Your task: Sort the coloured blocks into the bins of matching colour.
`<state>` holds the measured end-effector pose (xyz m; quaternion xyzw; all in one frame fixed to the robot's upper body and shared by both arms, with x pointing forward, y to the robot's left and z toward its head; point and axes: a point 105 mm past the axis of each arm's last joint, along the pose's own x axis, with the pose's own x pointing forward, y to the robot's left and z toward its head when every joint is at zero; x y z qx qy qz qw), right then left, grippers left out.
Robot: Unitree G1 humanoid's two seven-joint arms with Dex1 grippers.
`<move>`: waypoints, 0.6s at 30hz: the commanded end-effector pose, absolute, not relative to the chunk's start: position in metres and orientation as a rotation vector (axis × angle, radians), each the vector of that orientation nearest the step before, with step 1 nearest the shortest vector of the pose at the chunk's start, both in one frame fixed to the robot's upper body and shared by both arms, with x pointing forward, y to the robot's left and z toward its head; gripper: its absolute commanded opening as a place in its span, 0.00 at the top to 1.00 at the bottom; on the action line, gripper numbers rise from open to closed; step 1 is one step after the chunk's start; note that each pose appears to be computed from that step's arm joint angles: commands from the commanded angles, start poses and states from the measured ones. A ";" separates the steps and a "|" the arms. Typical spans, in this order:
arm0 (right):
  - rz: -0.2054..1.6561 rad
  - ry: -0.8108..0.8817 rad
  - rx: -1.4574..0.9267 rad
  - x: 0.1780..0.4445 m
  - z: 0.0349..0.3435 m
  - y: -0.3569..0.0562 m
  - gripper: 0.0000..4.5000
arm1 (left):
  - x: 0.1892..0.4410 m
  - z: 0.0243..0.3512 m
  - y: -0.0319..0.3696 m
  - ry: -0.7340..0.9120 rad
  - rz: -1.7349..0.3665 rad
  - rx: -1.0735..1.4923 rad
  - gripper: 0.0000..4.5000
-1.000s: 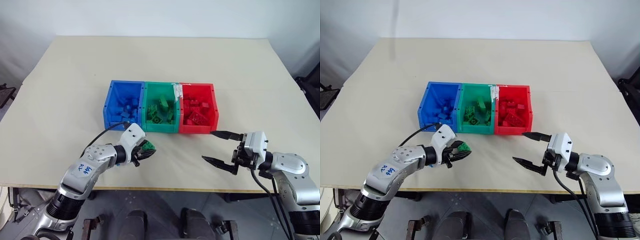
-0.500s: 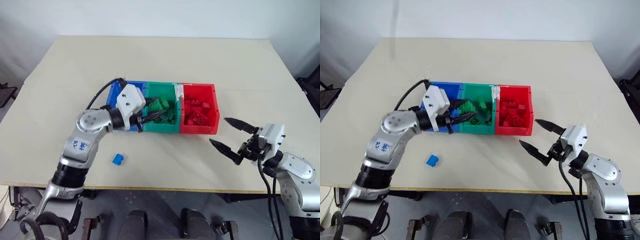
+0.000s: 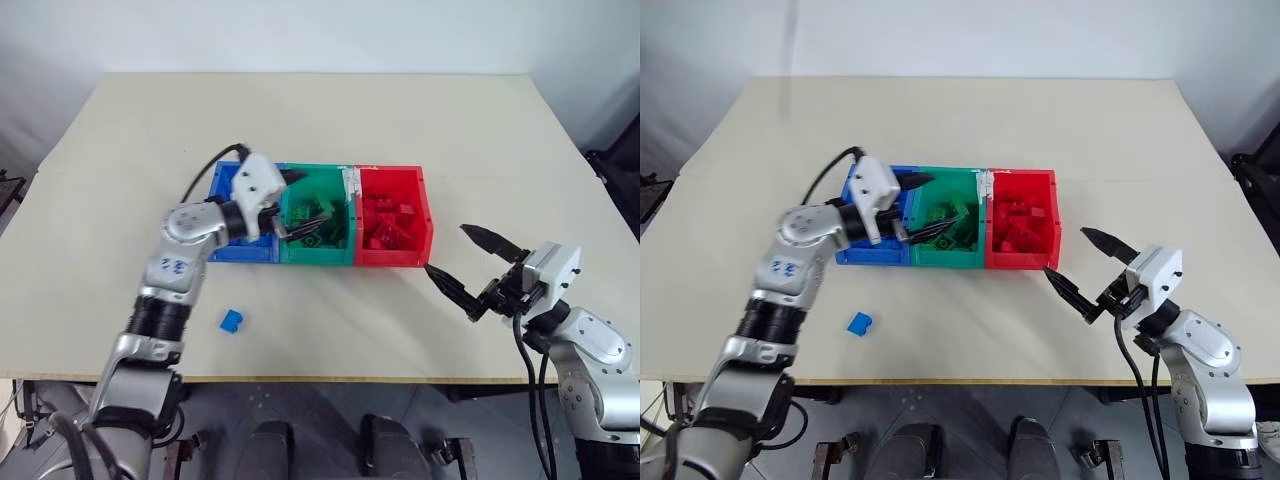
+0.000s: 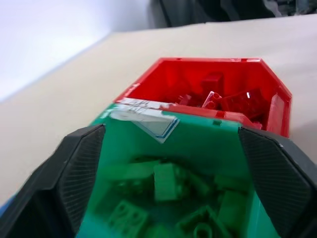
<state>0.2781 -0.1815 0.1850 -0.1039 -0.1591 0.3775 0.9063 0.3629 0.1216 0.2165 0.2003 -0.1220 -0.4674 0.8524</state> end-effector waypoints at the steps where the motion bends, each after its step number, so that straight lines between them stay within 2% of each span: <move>1: 0.896 -0.332 -0.246 0.278 0.187 -0.169 0.00 | 0.333 0.233 0.169 -0.325 -0.921 0.424 0.01; 4: 0.979 -0.300 -0.269 0.281 0.181 -0.163 0.00 | 0.310 0.227 0.203 -0.278 -0.864 0.409 0.01; 7: 1.072 -0.267 -0.293 0.288 0.176 -0.156 0.00 | 0.279 0.209 0.256 -0.192 -0.692 0.419 0.01; 9: 1.115 -0.263 -0.297 0.291 0.176 -0.153 0.00 | 0.262 0.191 0.271 -0.117 -0.653 0.395 0.01; 12: 1.177 -0.254 -0.301 0.294 0.174 -0.148 0.00 | 0.241 0.170 0.279 -0.024 -0.634 0.373 0.01; 16: 1.246 -0.242 -0.317 0.294 0.172 -0.143 0.00 | 0.230 0.158 0.279 0.020 -0.616 0.347 0.01; 18: 1.299 -0.225 -0.345 0.293 0.169 -0.141 0.00 | 0.229 0.152 0.267 0.030 -0.621 0.334 0.01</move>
